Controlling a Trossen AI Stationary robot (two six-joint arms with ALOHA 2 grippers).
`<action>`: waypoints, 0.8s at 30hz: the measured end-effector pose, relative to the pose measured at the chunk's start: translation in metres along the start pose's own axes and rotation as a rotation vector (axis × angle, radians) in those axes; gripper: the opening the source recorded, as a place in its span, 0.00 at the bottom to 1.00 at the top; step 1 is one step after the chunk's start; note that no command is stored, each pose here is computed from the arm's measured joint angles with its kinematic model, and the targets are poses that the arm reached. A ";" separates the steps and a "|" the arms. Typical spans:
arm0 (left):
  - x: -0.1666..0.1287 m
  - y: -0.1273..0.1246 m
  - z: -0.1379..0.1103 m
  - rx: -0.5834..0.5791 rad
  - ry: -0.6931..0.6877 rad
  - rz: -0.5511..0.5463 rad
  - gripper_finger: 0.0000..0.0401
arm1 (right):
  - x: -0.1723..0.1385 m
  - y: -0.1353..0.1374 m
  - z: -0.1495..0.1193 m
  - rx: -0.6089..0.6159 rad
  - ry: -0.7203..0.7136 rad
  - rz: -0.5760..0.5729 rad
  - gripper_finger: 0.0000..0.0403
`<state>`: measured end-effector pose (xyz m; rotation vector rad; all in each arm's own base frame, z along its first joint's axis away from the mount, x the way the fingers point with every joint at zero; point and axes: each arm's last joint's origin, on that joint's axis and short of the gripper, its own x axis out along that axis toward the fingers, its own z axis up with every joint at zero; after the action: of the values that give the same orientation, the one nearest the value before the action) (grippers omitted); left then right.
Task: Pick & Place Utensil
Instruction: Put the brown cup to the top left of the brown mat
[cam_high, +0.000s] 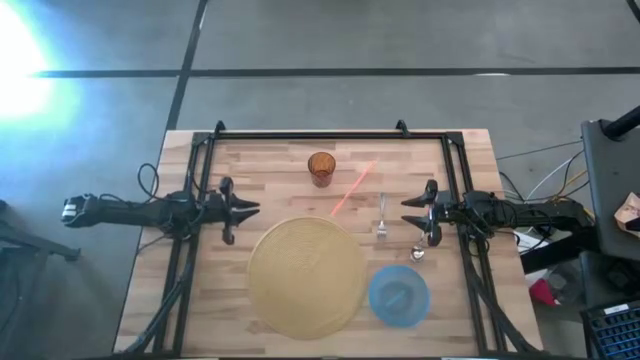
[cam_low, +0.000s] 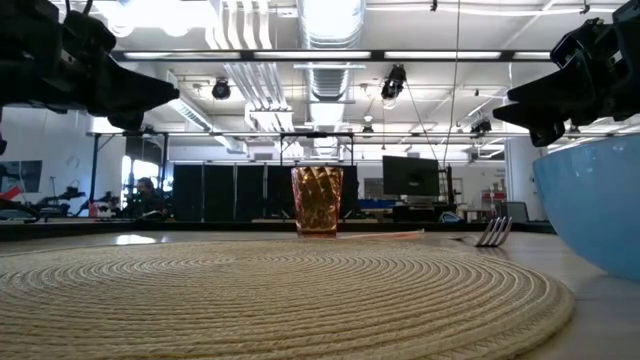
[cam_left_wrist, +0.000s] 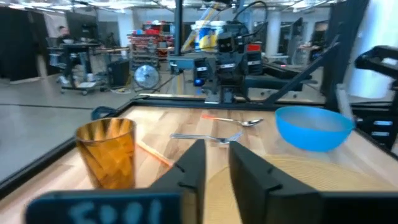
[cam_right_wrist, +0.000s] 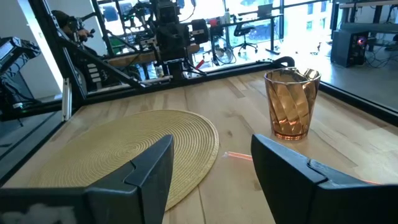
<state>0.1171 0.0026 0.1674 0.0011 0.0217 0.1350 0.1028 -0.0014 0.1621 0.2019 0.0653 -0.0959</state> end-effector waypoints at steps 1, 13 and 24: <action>0.000 0.001 0.000 0.001 0.000 0.018 0.24 | 0.000 0.000 0.000 0.000 0.000 0.000 0.52; -0.001 0.006 0.000 0.028 0.006 0.207 0.47 | 0.000 0.000 0.000 0.000 0.000 0.000 0.52; -0.001 0.006 0.000 -0.003 0.000 0.196 0.46 | 0.000 0.000 0.001 0.037 -0.005 0.001 0.52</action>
<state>0.1158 0.0081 0.1673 -0.0003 0.0214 0.3307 0.1028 -0.0014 0.1626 0.2390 0.0580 -0.0964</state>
